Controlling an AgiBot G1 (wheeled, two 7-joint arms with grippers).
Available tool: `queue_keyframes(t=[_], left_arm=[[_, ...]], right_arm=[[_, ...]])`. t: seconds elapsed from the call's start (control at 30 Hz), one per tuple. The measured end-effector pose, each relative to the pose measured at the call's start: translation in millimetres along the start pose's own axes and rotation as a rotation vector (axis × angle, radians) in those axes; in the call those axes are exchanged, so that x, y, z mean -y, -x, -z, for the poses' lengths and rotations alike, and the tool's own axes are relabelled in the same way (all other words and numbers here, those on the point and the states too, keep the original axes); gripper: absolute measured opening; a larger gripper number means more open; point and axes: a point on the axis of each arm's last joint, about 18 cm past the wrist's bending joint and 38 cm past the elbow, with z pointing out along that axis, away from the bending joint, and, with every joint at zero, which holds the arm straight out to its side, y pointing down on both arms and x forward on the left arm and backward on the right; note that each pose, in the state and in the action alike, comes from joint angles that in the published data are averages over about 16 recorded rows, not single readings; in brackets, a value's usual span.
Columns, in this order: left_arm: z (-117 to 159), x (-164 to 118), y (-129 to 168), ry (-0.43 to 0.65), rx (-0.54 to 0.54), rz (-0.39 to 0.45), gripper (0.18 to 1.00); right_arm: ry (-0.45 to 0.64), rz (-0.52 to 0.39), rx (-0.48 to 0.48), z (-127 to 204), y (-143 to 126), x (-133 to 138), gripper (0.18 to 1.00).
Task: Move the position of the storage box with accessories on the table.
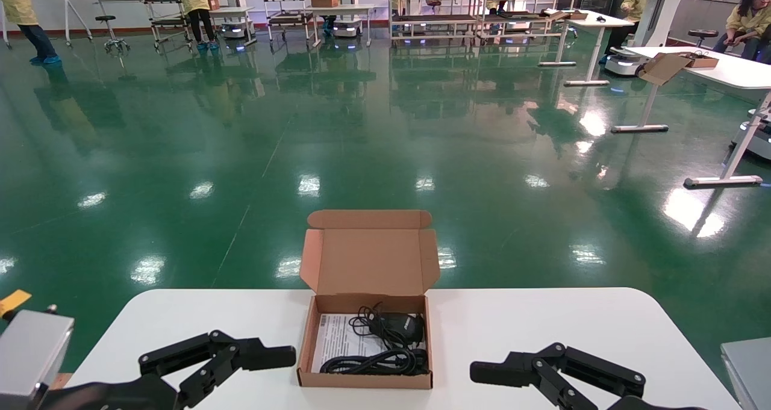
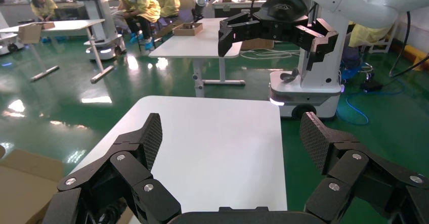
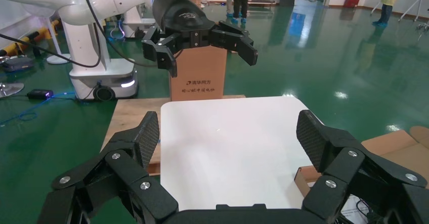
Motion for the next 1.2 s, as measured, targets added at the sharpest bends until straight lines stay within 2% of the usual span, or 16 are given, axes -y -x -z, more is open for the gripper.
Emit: queue_keyframes(t=[0.53, 0.77, 1.03, 1.2], left_arm=[[0, 0, 0, 0.0, 0.0, 0.0, 1.0], [0, 0, 0, 0.0, 0.0, 0.0, 1.0], [0, 0, 0, 0.0, 0.0, 0.0, 1.0], [0, 0, 0, 0.0, 0.0, 0.0, 1.0]], right_arm=[[0.002, 0.002, -0.003, 1, -1, 0, 1.0], [0.06, 0.02, -0.011, 8, -8, 1, 1.0], [0.186, -0.021, -0.091, 25, -45, -2, 1.0], [0.255, -0.111, -0.176, 30, -83, -7, 1.0]])
